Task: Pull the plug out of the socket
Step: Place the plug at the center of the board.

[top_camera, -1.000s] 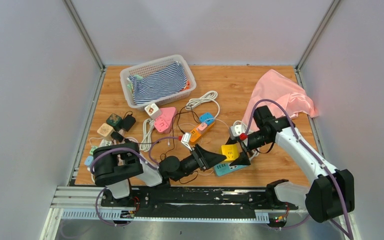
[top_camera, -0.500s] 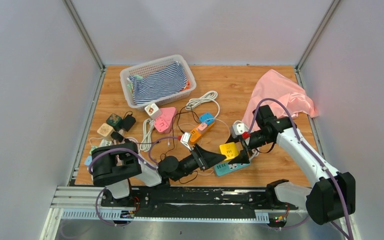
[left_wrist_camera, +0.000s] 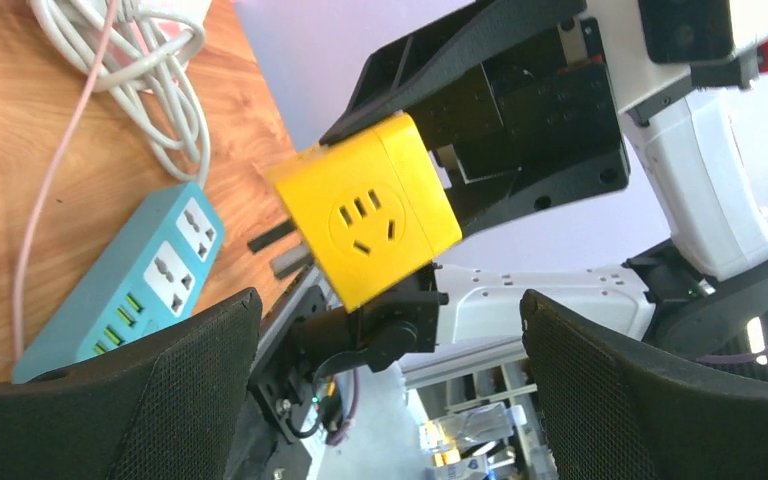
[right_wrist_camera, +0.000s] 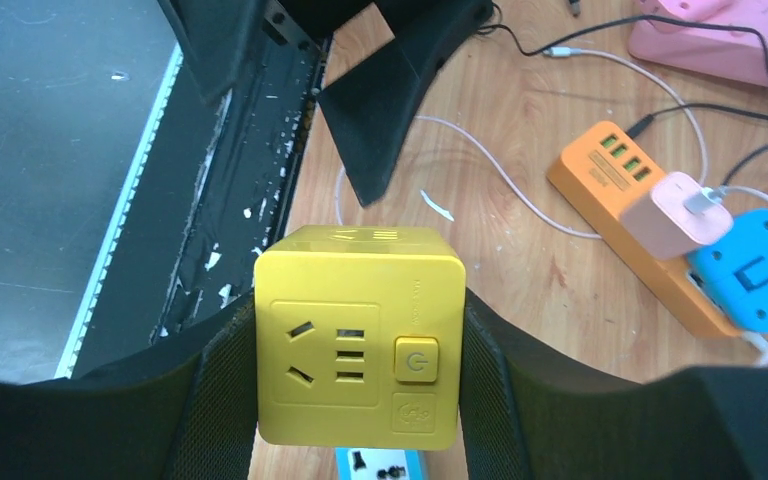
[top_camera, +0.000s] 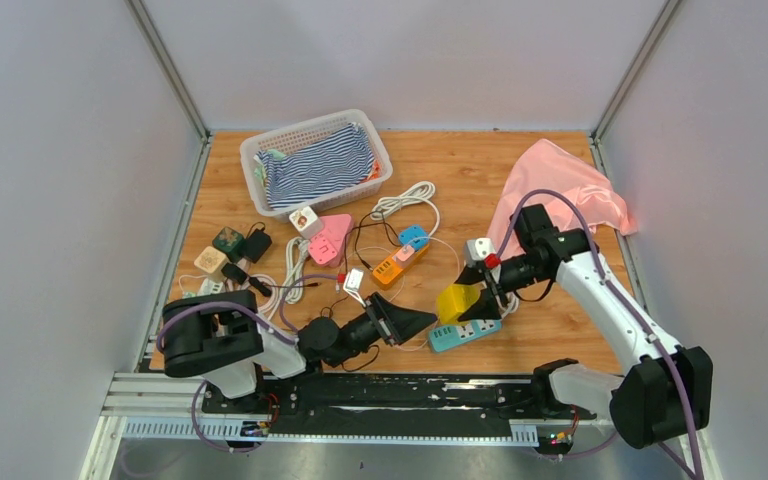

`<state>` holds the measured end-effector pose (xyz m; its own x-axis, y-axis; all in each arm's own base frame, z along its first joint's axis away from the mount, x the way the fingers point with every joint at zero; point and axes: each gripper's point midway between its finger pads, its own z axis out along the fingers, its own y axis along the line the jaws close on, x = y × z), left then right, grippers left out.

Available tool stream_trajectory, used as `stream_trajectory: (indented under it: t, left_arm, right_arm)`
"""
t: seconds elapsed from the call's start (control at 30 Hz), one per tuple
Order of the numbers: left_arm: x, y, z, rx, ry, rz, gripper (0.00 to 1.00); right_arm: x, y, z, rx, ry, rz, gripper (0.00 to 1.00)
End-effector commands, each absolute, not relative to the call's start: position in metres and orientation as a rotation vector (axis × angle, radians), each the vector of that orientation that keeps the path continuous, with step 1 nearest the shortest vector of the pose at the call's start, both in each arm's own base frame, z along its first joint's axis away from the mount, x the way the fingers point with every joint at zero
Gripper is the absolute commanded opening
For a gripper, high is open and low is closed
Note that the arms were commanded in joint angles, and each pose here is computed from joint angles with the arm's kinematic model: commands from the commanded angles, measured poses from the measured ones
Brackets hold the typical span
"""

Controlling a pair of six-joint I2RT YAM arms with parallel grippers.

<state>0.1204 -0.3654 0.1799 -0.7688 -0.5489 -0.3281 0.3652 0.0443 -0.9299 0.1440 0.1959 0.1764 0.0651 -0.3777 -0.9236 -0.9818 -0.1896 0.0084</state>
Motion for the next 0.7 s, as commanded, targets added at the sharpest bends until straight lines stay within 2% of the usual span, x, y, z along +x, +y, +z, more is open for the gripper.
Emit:
stream_trajectory:
  t: [0.0, 0.2, 0.43, 0.57, 0.67]
  left_arm:
    - [0.128, -0.347, 0.184, -0.089, 1.595, -1.674, 1.00]
    - [0.134, -0.315, 0.169, 0.225, 1.490, -1.326, 1.00]
    - [0.165, -0.282, 0.129, 0.487, 1.511, -0.800, 1.00]
    - [0.174, -0.275, 0.117, 0.545, 1.527, -0.661, 1.00]
    - [0.174, -0.268, 0.116, 0.513, 1.510, -0.668, 1.00]
  right_arm:
    - [0.160, 0.188, 0.189, -1.608, 1.445, 1.065, 0.00]
    - [0.197, 0.161, 0.197, -1.533, 1.578, 0.877, 0.00]
    - [0.286, 0.130, 0.209, -1.267, 1.798, 0.634, 0.00]
    - [0.346, 0.125, 0.213, -1.095, 1.886, 0.565, 0.00]
    - [0.398, 0.121, 0.223, -0.938, 1.934, 0.524, 0.00]
